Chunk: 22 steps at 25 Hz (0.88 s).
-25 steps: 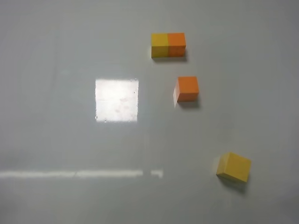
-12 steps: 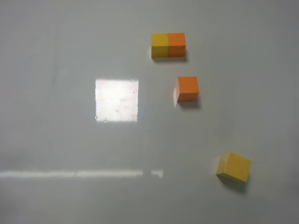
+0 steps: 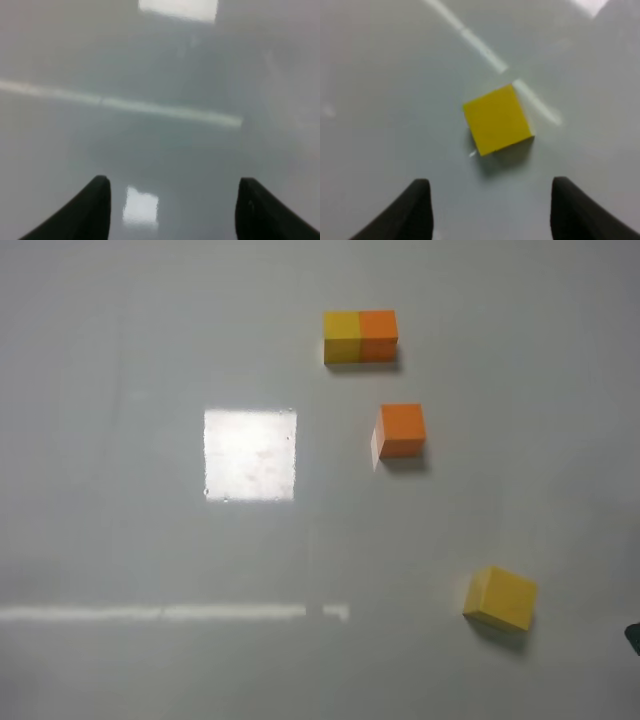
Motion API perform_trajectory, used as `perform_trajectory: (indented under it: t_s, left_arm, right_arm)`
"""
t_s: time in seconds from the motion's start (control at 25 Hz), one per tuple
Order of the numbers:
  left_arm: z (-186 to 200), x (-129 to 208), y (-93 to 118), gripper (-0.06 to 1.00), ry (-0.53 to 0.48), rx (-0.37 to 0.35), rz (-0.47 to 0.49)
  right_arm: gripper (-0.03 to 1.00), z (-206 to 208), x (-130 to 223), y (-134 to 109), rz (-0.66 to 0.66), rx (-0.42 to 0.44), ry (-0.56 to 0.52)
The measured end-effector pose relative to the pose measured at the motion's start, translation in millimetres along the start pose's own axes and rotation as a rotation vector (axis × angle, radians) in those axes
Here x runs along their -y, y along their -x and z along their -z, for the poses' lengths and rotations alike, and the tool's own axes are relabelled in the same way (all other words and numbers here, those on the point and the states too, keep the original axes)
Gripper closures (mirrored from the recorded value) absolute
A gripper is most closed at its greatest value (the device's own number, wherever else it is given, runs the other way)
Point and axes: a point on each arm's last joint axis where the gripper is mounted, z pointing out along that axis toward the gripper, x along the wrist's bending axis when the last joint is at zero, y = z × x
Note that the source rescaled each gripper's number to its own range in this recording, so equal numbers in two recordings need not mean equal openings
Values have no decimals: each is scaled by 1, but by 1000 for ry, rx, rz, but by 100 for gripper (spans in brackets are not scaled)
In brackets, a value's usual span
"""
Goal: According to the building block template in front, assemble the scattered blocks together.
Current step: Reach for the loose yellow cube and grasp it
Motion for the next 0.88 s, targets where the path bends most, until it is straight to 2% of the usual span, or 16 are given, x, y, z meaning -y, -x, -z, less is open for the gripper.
perform_trajectory:
  t_s: [0.08, 0.24, 0.36, 0.56, 0.88]
  left_arm:
    - [0, 0, 0, 58, 0, 0, 0]
    - [0, 0, 0, 58, 0, 0, 0]
    - [0, 0, 0, 58, 0, 0, 0]
    - [0, 0, 0, 58, 1, 0, 0]
    - [0, 0, 0, 58, 1, 0, 2]
  right_arm:
    - [57, -7, -2, 3, 39, -8, -14]
    - [16, -24, -8, 12, 108, -5, -40]
    - [1, -35, -14, 15, 144, -6, -25]
    - [-3, -56, -21, 11, 210, -50, -59]
    - [-3, -70, -29, -5, 307, -33, -106]
